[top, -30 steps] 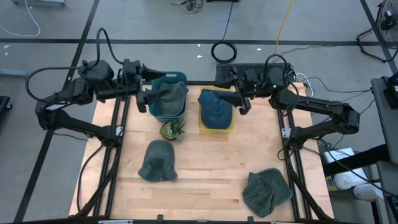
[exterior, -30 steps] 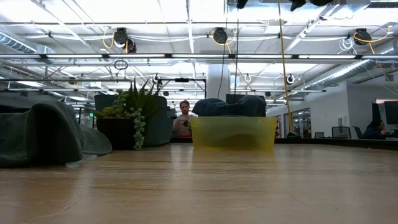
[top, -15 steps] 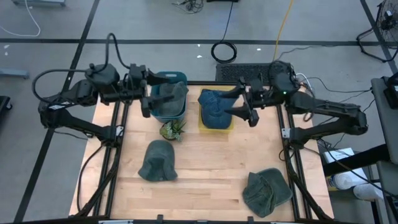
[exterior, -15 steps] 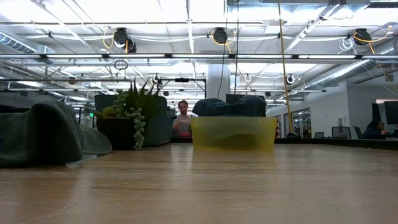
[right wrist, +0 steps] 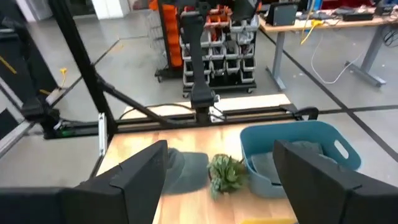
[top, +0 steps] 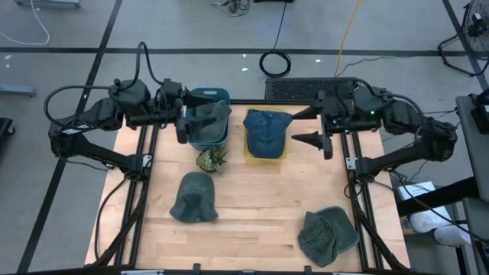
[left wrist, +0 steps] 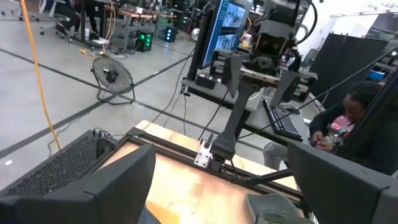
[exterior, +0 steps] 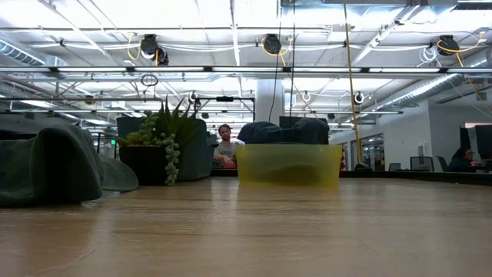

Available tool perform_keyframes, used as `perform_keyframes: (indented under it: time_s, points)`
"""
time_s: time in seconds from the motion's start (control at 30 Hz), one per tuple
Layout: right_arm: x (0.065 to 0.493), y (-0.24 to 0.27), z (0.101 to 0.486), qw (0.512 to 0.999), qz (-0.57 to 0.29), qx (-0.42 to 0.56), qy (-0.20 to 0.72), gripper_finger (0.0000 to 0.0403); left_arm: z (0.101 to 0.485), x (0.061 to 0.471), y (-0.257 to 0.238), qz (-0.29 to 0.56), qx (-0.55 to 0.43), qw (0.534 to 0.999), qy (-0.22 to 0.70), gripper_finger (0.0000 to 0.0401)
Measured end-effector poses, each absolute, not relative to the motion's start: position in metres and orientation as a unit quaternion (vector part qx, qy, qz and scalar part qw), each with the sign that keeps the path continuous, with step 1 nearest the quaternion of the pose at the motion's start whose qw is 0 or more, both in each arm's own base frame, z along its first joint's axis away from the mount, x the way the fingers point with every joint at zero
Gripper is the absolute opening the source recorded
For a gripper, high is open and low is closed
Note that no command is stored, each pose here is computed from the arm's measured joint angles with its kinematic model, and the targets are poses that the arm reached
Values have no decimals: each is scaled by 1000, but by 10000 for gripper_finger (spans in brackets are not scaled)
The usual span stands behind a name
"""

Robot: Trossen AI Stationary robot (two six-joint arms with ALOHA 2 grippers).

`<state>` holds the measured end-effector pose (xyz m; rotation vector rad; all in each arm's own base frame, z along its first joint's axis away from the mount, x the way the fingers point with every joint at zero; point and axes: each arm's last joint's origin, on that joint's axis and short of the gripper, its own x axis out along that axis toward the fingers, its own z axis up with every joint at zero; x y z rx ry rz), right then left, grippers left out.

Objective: Pick & Place hat
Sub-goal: Put the bottom black cap into the blue bin

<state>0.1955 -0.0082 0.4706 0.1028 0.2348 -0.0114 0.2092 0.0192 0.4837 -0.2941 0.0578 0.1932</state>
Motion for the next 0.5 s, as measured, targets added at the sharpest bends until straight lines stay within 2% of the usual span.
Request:
perform_keyframes:
  time_s: [0.5]
  points:
    - [205,16,483,977,37,53,204,281,481,209,18,84,-157,983,44,360]
